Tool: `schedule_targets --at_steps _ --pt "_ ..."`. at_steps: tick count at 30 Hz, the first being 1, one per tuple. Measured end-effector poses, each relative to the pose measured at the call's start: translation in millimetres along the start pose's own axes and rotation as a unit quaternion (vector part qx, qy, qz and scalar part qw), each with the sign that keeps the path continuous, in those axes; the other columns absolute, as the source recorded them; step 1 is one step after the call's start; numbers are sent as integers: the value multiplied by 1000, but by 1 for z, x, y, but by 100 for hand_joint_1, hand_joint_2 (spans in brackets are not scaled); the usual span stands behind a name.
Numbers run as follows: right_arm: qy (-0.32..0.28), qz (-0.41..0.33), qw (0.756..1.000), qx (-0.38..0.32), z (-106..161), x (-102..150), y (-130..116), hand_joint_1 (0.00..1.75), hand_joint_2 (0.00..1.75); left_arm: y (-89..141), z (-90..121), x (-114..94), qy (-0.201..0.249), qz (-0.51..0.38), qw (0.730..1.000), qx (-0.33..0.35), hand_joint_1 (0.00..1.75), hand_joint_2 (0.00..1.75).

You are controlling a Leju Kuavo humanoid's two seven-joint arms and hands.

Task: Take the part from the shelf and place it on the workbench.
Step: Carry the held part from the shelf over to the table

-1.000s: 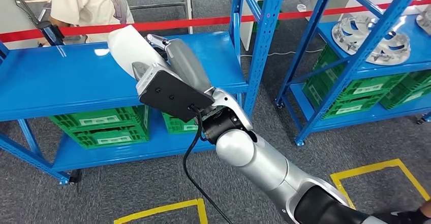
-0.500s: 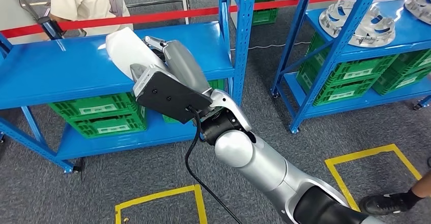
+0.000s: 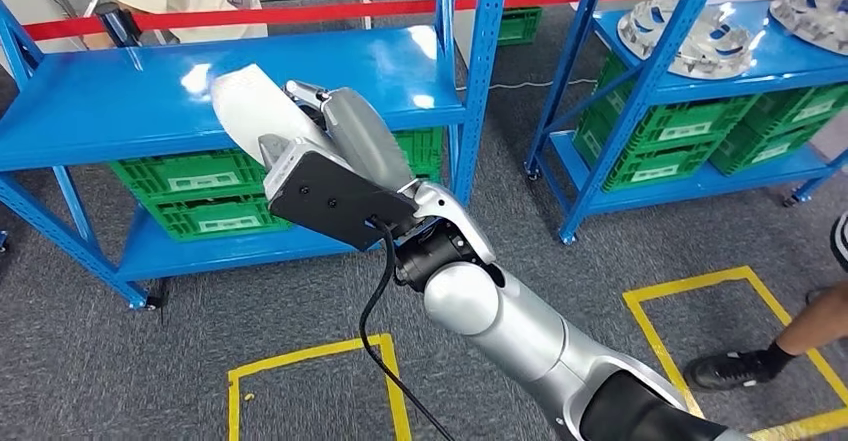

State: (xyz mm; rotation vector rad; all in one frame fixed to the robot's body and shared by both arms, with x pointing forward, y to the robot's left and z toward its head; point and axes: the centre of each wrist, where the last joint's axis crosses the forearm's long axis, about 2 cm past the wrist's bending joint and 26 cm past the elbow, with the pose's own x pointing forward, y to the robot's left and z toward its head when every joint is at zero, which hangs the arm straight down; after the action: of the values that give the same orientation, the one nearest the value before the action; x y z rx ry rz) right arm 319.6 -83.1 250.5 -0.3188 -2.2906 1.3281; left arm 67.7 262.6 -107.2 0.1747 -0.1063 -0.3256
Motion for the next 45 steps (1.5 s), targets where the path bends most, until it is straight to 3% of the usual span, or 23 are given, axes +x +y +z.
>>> schedule_targets --at_steps 26,45 --pt "35 26 999 3 8 -1 3 175 175 15 0 22 -10 -28 1000 -2 0 175" --pt "21 8 1000 -15 18 -13 5 175 175 25 -3 11 -13 -25 1000 3 0 175"
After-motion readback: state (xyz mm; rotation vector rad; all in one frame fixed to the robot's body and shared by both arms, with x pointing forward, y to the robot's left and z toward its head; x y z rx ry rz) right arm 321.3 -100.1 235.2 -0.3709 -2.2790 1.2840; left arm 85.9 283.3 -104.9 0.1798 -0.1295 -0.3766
